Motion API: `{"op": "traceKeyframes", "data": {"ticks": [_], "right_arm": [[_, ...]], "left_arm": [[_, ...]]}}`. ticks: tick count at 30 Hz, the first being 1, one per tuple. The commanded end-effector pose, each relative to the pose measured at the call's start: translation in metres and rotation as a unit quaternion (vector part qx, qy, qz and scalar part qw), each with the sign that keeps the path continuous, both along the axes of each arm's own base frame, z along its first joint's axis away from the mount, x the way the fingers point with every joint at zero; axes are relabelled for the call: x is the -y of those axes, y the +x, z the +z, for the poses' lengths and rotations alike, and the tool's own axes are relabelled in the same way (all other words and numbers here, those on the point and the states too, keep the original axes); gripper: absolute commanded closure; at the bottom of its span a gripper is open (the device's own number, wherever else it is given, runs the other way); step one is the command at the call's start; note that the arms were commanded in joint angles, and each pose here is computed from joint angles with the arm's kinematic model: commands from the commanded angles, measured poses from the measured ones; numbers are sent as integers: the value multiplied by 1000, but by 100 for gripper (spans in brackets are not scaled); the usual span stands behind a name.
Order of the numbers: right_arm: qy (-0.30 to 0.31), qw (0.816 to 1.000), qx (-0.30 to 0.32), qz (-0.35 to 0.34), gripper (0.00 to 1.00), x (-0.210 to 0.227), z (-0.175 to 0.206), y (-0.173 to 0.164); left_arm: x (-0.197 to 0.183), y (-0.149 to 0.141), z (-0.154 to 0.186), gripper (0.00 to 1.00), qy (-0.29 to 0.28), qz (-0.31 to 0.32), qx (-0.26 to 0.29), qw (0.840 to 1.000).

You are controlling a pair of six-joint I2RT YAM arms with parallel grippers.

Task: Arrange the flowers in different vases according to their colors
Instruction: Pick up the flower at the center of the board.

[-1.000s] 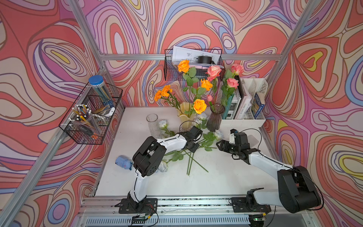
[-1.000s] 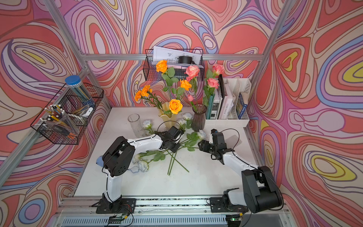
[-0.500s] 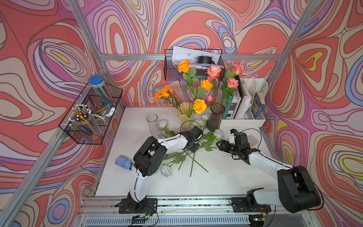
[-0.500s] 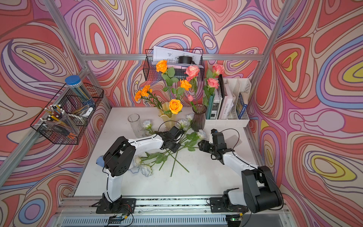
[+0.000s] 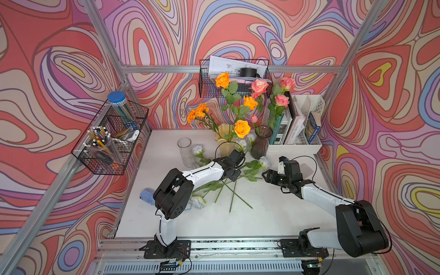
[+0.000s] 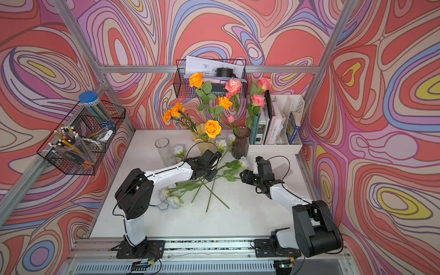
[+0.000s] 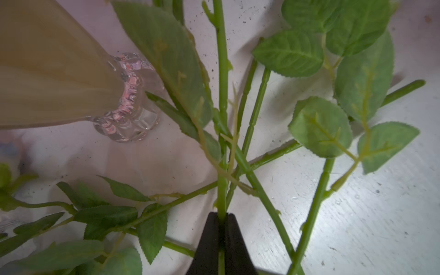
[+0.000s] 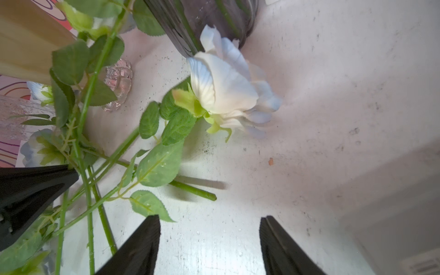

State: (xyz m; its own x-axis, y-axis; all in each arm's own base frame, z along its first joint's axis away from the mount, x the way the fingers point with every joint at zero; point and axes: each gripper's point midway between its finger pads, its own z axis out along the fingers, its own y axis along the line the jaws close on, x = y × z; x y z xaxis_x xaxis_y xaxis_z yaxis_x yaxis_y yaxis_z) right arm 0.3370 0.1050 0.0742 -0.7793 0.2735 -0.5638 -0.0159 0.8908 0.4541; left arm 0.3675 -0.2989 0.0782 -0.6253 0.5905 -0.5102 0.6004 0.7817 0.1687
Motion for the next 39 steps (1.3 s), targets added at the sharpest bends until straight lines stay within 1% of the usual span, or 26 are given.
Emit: {"op": "traceKeyframes", "data": {"ticks": [1, 4, 8, 13, 16, 20, 24, 28, 33, 37, 39], "right_arm": [[-1, 1000, 7, 3, 32, 1, 0, 1], [-1, 1000, 7, 3, 32, 1, -1, 0], [0, 1000, 8, 3, 32, 1, 0, 0], [4, 1000, 10, 8, 32, -1, 1, 0], [13, 1000, 18, 17, 32, -5, 5, -1], [21, 999, 24, 23, 32, -8, 6, -1], [27, 999, 24, 25, 32, -10, 7, 0], [26, 999, 23, 25, 32, -9, 6, -1], [32, 999, 26, 33, 32, -12, 8, -1], [43, 998, 30, 40, 32, -17, 11, 0], [49, 997, 31, 45, 32, -20, 11, 1]], "left_arm": [[-7, -5, 5, 99, 27, -16, 0, 1000], [-9, -2, 7, 100, 36, -18, 0, 999], [-10, 7, 16, 100, 34, -12, 19, 999], [-10, 10, 18, 100, 39, -15, 26, 999], [-14, 13, 25, 100, 43, -12, 45, 998], [-8, 16, 39, 100, 5, -11, 75, 997], [2, 23, 46, 100, -34, -11, 105, 994], [3, 29, 45, 100, -39, -6, 127, 991], [-8, 32, 47, 100, -31, 15, 153, 988], [-19, 28, 57, 100, -37, 27, 180, 983], [-20, 24, 65, 100, -49, 21, 192, 980]]}}
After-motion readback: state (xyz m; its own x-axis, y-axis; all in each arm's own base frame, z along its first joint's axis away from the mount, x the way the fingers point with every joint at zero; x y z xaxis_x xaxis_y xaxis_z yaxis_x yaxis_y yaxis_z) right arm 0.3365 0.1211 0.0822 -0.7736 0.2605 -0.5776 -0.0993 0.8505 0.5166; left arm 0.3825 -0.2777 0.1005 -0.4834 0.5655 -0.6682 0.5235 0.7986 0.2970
